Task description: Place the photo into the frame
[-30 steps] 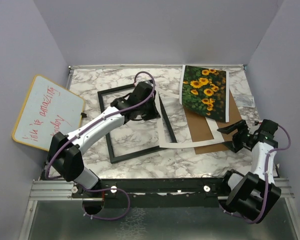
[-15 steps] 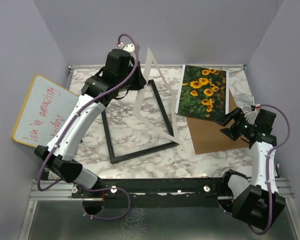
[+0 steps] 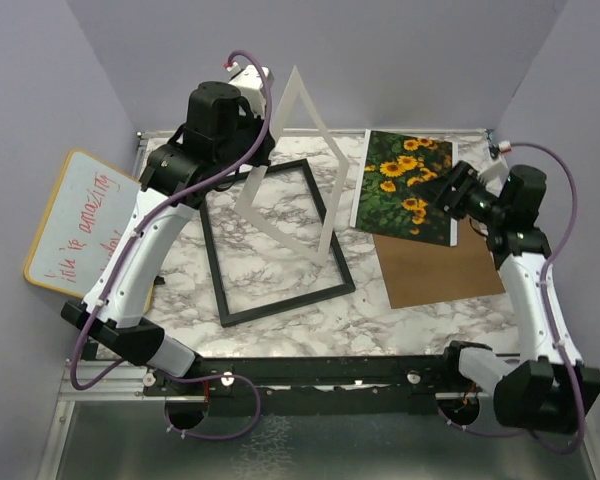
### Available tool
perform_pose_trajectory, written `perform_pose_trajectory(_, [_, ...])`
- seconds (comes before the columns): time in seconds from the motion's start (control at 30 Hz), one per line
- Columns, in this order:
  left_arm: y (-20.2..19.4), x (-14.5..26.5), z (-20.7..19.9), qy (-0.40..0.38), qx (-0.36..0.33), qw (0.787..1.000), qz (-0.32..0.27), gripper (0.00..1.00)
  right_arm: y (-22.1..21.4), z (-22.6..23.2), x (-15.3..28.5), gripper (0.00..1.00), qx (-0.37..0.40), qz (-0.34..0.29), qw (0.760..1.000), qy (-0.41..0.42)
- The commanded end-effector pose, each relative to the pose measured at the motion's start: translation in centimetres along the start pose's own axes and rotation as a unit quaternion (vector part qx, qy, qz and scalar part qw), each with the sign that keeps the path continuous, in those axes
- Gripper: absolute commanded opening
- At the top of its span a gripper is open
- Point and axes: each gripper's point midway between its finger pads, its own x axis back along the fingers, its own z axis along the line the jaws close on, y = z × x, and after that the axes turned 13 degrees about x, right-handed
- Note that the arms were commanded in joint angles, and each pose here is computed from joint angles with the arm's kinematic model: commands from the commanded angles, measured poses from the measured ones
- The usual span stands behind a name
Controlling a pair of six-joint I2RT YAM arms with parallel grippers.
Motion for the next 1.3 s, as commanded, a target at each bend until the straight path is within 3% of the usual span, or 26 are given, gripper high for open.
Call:
perform_pose_trajectory(0.0, [2.6, 2.2, -0.8, -0.023, -0.062, 0.997, -0.044, 0.00, 4.7, 3.8, -4.5, 0.83, 0.108, -0.032, 0.992, 0.063])
perform_pose_trajectory(0.2, [2.9, 2.3, -1.7, -0.059, -0.115, 0.990, -0.057, 0.00, 8.6, 7.2, -10.9, 0.83, 0.204, -0.032, 0.967, 0.151])
perform_pose_trajectory(0.3, [2.8, 3.1, -2.7, -0.090, -0.137, 0.985, -0.060, 0.00, 10.1, 9.4, -12.4, 0.83, 0.254, -0.053, 0.942, 0.212])
perform_pose_trajectory(0.47, [2.4, 5.5, -4.8, -0.161, -0.182, 0.968, -0.069, 0.00, 10.8, 12.5, -12.9, 0.84, 0.353, -0.103, 0.879, 0.304])
perform_pose_trajectory(0.6, [3.2, 6.7, -5.4, -0.174, -0.183, 0.963, -0.097, 0.00, 11.1, 13.8, -12.9, 0.84, 0.414, -0.136, 0.830, 0.348])
perform_pose_trajectory(0.77, [4.5, 7.4, -5.9, -0.177, -0.180, 0.960, -0.124, 0.00, 10.5, 14.3, -13.0, 0.84, 0.453, -0.127, 0.788, 0.398])
perform_pose_trajectory(1.27, [4.4, 7.6, -6.2, -0.192, -0.208, 0.951, -0.127, 0.00, 5.8, 14.7, -12.6, 0.82, 0.441, -0.066, 0.747, 0.493])
